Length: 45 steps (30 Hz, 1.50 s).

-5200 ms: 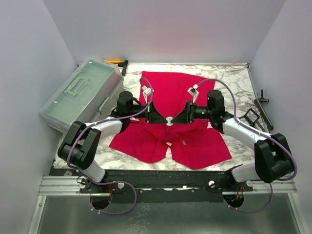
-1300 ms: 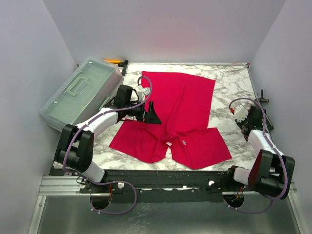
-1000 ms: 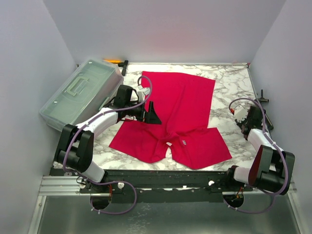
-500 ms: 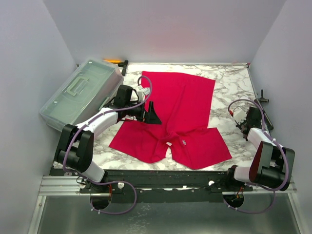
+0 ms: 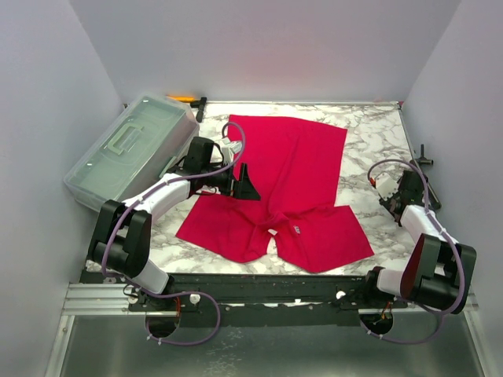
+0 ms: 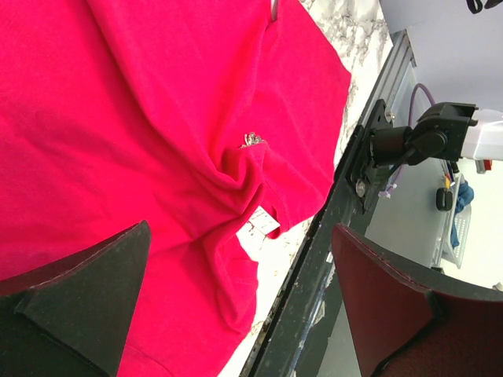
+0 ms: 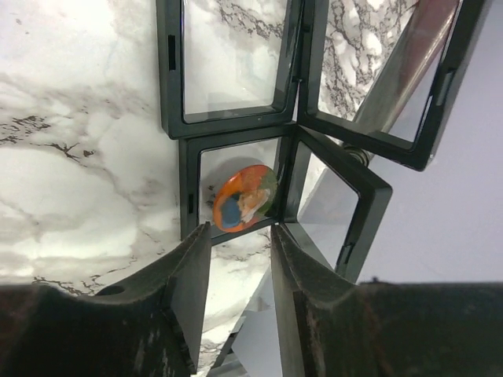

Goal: Remove the brooch from the garment

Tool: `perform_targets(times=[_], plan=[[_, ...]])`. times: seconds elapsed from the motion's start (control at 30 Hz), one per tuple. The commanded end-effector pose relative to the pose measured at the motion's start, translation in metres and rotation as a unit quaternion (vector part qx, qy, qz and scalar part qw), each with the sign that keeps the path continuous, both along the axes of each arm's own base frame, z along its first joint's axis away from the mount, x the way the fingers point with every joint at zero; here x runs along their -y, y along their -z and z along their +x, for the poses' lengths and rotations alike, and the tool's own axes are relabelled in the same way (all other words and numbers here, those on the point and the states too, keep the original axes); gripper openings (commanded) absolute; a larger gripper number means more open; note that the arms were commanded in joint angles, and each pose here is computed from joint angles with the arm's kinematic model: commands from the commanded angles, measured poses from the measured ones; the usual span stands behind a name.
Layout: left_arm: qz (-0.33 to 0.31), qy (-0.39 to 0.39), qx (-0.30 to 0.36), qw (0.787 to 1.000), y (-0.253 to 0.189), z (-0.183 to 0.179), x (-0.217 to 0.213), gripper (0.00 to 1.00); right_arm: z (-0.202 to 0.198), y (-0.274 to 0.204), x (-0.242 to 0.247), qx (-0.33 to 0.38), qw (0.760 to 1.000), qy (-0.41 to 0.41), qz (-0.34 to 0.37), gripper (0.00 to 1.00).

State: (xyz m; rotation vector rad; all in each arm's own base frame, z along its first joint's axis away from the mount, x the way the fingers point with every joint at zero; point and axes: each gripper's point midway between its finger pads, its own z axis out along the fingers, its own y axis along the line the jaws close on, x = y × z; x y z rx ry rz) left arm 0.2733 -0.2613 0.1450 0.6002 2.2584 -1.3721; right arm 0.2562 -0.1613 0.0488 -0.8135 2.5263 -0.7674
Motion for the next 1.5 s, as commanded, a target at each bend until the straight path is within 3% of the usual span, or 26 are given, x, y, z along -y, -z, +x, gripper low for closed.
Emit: perform_targets(times=[0.0,0.33,0.47,0.77,1.03,1.13,1.23,1.47], plan=[[-0.003,0.008,0.002,1.000,-0.001,0.002,0.002,0.99,0.001,-0.012,-0.009,0.002,1.000,-0.012,0.029,0.40],[-0.003,0.022,0.015,1.000,-0.004,0.004,0.005,0.99,0.007,-0.037,-0.051,0.012,0.989,-0.053,0.141,0.63],[0.036,0.065,0.076,0.994,-0.003,-0.009,0.018,0.99,0.008,-0.050,-0.067,0.007,0.980,-0.064,0.188,0.69],[0.126,0.229,0.238,0.935,0.019,-0.048,0.068,0.99,0.015,-0.075,-0.140,-0.015,0.930,-0.093,0.356,0.71],[0.195,0.312,0.351,0.862,0.045,-0.048,0.111,0.74,0.012,-0.067,-0.208,-0.075,0.876,-0.093,0.467,0.70],[0.228,0.325,0.360,0.844,0.066,-0.039,0.106,0.62,0.012,-0.059,-0.216,-0.095,0.868,-0.087,0.480,0.68],[0.255,0.338,0.360,0.831,0.086,-0.036,0.097,0.57,0.013,-0.047,-0.219,-0.105,0.866,-0.080,0.483,0.66],[0.249,0.393,0.353,0.812,0.097,-0.069,0.069,0.15,0.012,-0.028,-0.225,-0.121,0.863,-0.070,0.486,0.64]])
